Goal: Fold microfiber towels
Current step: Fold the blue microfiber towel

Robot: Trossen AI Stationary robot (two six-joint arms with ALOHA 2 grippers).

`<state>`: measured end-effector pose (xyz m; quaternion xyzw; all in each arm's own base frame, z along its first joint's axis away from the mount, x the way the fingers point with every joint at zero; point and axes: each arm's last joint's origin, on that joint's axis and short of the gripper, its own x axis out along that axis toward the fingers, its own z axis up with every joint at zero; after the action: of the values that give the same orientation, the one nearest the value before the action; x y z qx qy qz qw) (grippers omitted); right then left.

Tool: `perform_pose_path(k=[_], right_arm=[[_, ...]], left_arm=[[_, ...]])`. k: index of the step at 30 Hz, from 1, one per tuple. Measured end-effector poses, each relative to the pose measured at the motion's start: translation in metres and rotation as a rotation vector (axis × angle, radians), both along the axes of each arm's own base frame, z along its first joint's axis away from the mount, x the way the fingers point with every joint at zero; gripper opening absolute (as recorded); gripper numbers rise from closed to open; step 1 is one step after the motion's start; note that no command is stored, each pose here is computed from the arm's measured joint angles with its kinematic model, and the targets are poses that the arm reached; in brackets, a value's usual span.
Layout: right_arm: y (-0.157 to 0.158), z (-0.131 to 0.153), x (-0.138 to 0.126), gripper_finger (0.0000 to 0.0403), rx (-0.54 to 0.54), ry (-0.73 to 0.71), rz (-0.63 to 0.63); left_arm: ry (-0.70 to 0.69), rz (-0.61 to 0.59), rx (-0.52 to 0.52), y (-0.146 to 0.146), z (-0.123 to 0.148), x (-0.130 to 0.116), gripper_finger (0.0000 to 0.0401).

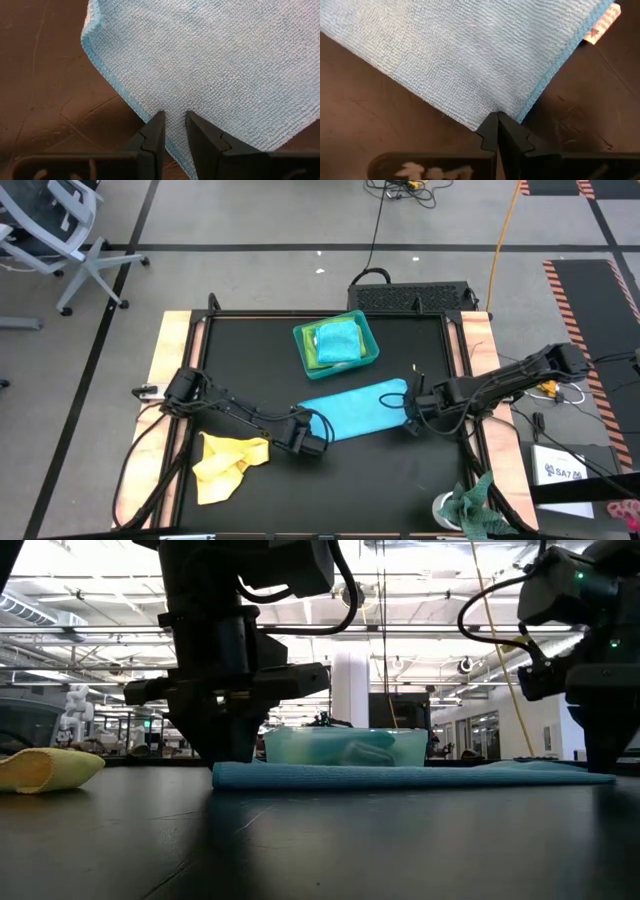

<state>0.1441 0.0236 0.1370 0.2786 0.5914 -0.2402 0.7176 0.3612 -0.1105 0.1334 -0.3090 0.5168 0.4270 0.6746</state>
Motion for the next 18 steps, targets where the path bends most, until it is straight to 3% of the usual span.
perform_pose_path(k=[9,18], right_arm=[[-0.002,-0.014,-0.013,0.0000,0.004,0.068,0.000],[0.001,0.006,-0.009,0.0000,0.087,-0.005,0.027]], left_arm=[[-0.001,-0.003,0.000,0.000,0.000,0.000,0.0081],[-0.002,-0.005,0.003,0.000,0.000,0.000,0.0081]])
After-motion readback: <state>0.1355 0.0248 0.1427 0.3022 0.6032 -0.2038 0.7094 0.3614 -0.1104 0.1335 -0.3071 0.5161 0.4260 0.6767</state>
